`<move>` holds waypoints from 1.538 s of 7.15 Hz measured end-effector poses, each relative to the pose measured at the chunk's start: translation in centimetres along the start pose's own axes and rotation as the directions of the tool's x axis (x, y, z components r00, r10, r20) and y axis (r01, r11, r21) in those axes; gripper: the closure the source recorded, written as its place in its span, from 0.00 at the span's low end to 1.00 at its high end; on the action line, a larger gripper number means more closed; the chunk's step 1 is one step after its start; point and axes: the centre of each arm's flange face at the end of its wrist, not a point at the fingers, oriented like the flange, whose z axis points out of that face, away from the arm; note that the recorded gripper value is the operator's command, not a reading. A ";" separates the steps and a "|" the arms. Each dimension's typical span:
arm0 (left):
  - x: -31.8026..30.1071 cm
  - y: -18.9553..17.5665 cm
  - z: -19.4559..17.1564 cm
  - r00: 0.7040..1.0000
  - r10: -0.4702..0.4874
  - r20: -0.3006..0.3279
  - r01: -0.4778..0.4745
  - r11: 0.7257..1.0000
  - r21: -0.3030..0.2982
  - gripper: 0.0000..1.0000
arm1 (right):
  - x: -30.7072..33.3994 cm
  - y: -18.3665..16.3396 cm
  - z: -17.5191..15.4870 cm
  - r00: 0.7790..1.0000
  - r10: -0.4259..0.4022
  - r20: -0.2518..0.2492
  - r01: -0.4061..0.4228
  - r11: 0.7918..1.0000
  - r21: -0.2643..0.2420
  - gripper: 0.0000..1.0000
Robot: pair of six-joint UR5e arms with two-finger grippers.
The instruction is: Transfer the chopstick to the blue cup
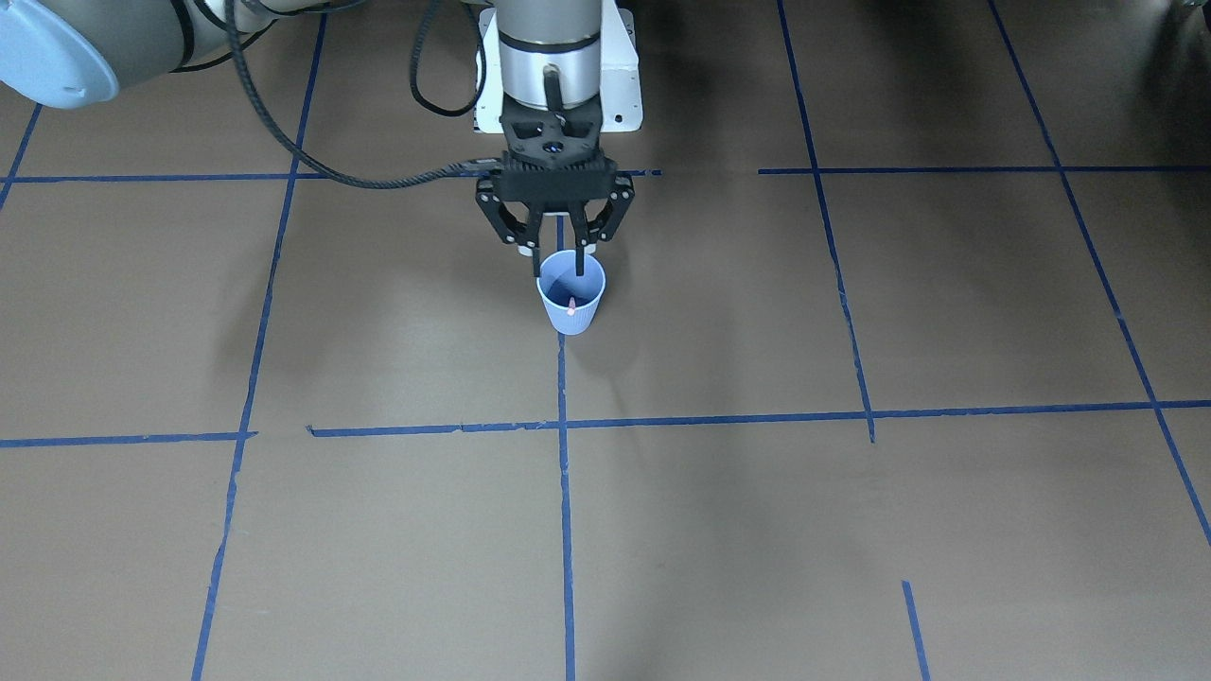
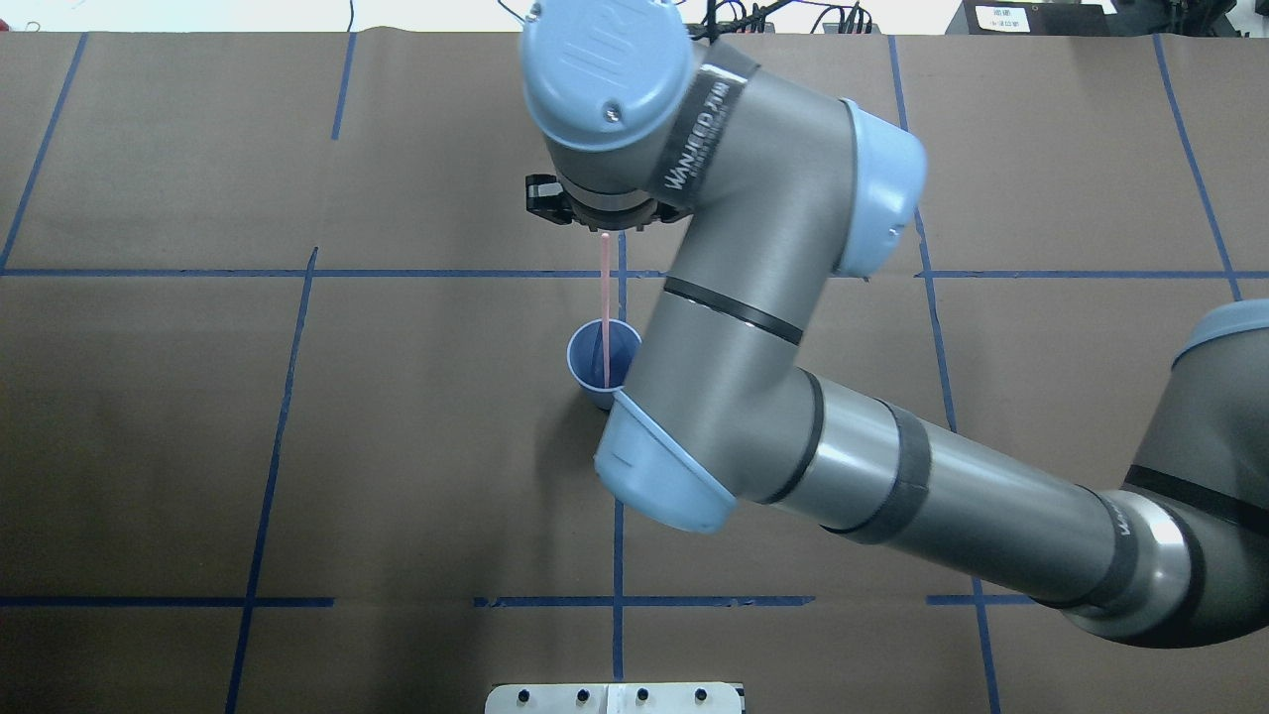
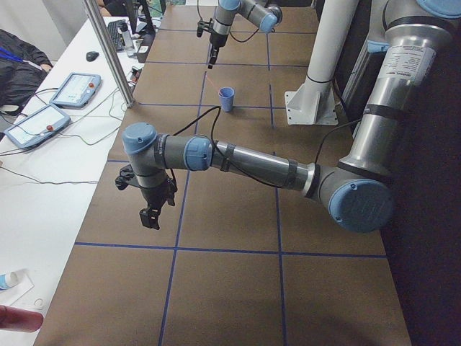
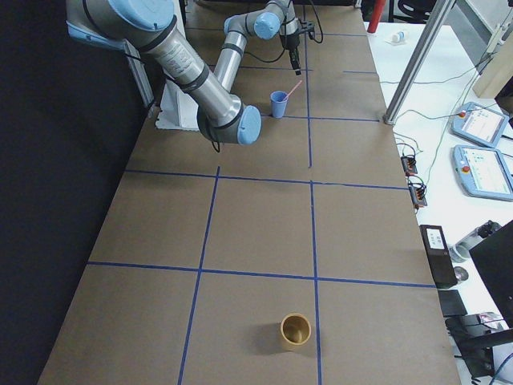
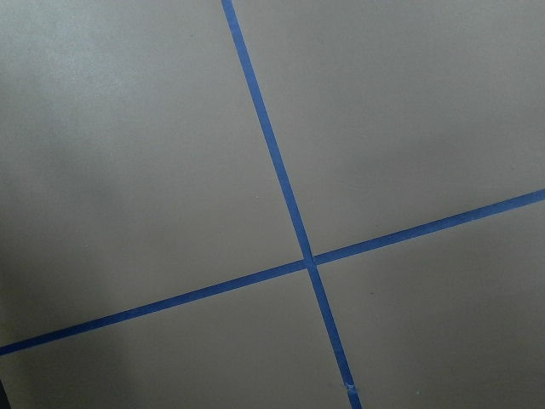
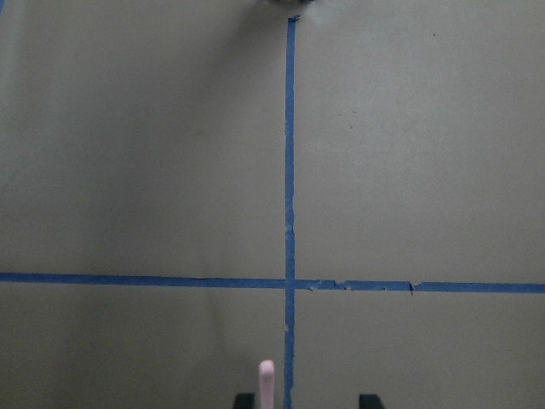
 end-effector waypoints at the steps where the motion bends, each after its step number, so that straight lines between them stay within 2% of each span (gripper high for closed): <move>1: 0.0 0.0 0.0 1.000 -0.002 0.000 0.002 1.000 0.000 0.00 | 1.2 0.2 -0.2 1.000 0.003 0.004 -0.003 1.000 -0.002 0.00; 2: 0.0 0.0 0.0 1.000 -0.003 -0.001 0.003 1.000 0.000 0.00 | 3.1 -0.9 -0.2 1.000 0.021 0.005 -0.021 1.000 -0.017 0.00; 4: 0.0 0.0 0.0 1.000 -0.004 -0.001 0.004 1.000 -0.001 0.00 | 12.9 -5.1 -2.2 0.998 0.061 0.028 -0.059 0.996 -0.063 0.00; 6: 0.2 0.2 0.2 0.999 -0.010 -0.038 0.010 1.000 0.004 0.00 | 26.5 -7.2 -4.1 1.000 0.003 0.031 0.000 0.996 -0.093 0.00; 8: 0.1 0.5 0.4 0.998 -0.016 -0.063 0.017 1.000 0.007 0.00 | 38.6 -5.6 -3.1 0.998 -0.062 -0.014 0.060 0.992 -0.114 0.00; 9: -0.1 0.7 0.3 0.998 -0.023 -0.065 0.023 1.000 0.008 0.00 | 45.0 -3.6 -1.5 0.995 -0.090 -0.036 0.085 0.989 -0.121 0.00; 10: -0.8 1.3 0.5 0.997 -0.035 -0.067 0.035 0.999 0.004 0.00 | 51.7 -1.1 0.6 0.992 -0.121 -0.045 0.114 0.985 -0.127 0.00; 11: -2.1 2.4 1.1 0.995 -0.062 -0.075 0.061 0.998 -0.006 0.00 | 58.6 1.5 3.0 0.992 -0.124 -0.026 0.120 0.984 -0.132 0.00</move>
